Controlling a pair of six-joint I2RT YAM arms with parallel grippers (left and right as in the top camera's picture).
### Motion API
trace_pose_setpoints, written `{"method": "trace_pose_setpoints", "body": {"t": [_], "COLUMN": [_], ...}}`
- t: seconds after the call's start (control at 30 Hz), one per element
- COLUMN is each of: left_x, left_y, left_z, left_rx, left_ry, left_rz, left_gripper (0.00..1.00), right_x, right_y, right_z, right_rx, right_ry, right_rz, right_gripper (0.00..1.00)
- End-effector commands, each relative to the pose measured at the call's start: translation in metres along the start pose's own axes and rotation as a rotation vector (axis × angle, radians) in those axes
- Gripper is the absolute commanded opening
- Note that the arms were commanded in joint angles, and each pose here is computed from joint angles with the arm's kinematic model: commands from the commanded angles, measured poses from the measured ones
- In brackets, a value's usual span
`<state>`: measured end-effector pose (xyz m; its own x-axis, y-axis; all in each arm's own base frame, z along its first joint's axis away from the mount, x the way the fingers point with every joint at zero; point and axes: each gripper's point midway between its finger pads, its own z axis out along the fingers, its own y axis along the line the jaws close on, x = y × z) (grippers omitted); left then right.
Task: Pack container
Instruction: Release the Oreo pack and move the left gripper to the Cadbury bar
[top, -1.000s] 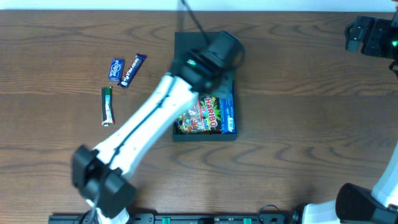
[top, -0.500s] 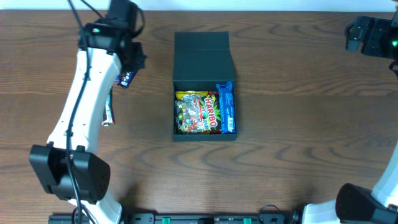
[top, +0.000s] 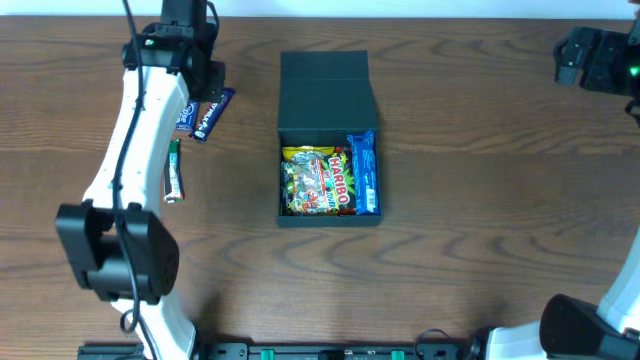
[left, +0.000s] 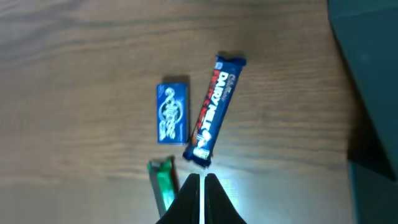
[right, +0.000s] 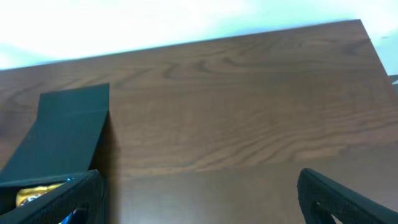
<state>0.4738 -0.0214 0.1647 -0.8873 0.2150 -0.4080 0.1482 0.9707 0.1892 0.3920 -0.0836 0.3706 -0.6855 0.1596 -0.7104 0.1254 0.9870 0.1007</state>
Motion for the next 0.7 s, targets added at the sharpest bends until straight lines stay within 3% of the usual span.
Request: {"method": "trace_pose_setpoints", "body": {"t": [0.0,0.2,0.23,0.27,0.3,0.67], "left_x": [0.006,0.002,0.003,0.004,0.005,0.023], "left_y": [-0.013,-0.018,-0.018,-0.018,-0.018,-0.011], "left_z": [0.035,0.089,0.096,0.103,0.108,0.14], "left_rx": [0.058,0.057,0.057,0.057,0.058,0.127], "left_ry": [0.043,0.048,0.051,0.056,0.06,0.102], "left_rz": [0.173,0.199,0.196,0.195,0.194,0.147], "left_gripper": [0.06,0.07,0.26,0.51,0.61,0.65], "right_x": [0.006,0.017,0.019,0.02,0.021,0.033], "right_y": [-0.001,0.0,0.0,0.0,0.0,0.001], "right_z": [0.001,0.0,0.0,0.0,0.0,-0.002], "right_rx": [-0.003,-0.005,-0.005,-0.005,-0.006,-0.008], "right_ry": [0.023,0.067,0.073,0.078,0.085,0.134], "right_rz": [0.021,0.029,0.031,0.032,0.033,0.043], "right_gripper": [0.99,0.99,0.99,0.99,1.0,0.99]}}
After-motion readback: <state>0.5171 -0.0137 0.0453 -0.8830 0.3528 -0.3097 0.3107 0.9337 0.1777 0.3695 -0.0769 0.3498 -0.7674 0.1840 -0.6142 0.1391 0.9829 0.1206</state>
